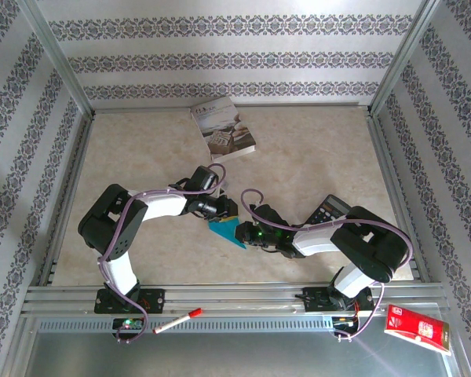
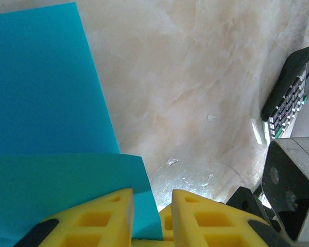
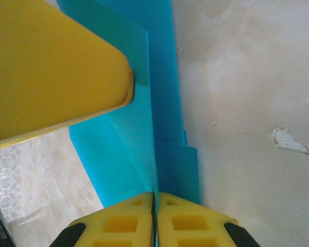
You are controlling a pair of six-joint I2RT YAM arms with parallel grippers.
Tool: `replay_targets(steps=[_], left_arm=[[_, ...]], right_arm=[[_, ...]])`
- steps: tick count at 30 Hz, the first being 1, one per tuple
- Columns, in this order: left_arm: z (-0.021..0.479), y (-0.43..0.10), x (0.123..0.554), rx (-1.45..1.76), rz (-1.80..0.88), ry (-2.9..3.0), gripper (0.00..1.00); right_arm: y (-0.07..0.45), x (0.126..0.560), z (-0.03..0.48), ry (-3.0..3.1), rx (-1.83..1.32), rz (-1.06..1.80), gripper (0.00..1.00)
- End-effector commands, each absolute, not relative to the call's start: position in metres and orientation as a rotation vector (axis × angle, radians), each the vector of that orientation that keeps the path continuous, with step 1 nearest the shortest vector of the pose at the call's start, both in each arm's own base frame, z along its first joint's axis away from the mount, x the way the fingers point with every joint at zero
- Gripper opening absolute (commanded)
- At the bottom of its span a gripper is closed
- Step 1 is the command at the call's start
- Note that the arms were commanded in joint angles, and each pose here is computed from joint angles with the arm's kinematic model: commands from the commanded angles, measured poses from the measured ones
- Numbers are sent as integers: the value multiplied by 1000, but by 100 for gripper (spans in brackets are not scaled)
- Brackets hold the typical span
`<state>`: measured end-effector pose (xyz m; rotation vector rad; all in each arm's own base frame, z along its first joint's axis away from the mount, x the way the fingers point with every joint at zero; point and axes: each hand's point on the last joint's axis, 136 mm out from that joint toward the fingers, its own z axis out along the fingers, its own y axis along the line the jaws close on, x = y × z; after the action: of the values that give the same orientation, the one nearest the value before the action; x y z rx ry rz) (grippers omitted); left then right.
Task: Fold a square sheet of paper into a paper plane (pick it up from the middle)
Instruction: Perform the fourth fold on the wing at the bottom-center of the table.
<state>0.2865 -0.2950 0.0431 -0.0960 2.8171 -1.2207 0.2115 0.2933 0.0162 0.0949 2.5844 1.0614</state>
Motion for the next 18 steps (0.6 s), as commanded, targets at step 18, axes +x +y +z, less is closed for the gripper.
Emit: replay_targets(steps=[18], left_arm=[[20, -288, 282, -97, -1190, 2868, 26]], right_arm=[[286, 194, -15, 2690, 66, 972, 10]])
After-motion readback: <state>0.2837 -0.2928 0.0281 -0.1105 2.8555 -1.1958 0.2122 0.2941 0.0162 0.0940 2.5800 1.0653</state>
